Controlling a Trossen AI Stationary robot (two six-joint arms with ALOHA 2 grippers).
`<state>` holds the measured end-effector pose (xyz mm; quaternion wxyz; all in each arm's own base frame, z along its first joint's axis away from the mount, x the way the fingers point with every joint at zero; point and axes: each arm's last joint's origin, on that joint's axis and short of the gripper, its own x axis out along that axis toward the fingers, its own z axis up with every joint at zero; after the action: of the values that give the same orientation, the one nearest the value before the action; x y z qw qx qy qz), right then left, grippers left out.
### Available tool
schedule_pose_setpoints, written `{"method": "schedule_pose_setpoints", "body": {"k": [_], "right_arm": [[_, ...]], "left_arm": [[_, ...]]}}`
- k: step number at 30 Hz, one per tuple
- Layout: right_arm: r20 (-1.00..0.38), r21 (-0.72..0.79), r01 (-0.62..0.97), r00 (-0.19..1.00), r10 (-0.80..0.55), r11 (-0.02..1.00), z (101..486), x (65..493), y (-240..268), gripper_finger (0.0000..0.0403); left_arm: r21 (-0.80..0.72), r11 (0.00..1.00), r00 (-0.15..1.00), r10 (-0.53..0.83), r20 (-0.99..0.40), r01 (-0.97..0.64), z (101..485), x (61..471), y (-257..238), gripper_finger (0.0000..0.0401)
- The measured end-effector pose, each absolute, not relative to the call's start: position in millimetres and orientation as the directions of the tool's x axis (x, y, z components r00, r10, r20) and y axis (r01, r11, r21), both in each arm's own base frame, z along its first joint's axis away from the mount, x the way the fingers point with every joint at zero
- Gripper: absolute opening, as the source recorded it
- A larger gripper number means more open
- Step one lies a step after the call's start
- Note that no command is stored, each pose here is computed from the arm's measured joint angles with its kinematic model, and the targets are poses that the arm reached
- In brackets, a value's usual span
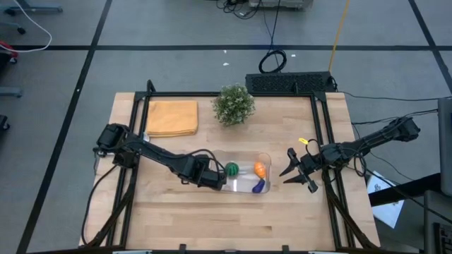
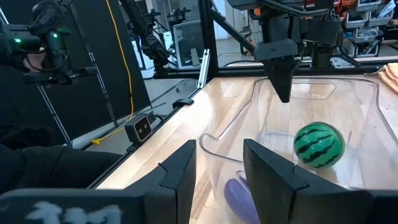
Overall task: Pick and placing Produce into tupperware
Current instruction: Adjust the transparent bin
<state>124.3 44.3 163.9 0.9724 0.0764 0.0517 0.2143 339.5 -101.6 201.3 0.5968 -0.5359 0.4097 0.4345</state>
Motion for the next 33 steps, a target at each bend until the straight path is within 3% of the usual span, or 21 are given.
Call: {"method": "schedule_pose_setpoints", "body": {"k": [10,26,33], "right_arm": [[-0.071,0.168,-0.412,0.901,0.428,0.896,164,124,44,0.0125],[-0.084,0.163,-0.411,0.9,0.428,0.897,162,124,44,0.0125],[-0.083,0.166,-0.41,0.9,0.427,0.897,162,124,44,0.0125]], "left_arm": [[-0.275,0.048,0.278,0.066,-0.958,-0.96,201,340,-100,0.0016],[-0.279,0.084,0.285,0.06,-0.957,-0.957,203,341,-100,0.0111],[-0.322,0.119,0.334,0.095,-0.938,-0.939,227,342,-99,0.0165]]}}
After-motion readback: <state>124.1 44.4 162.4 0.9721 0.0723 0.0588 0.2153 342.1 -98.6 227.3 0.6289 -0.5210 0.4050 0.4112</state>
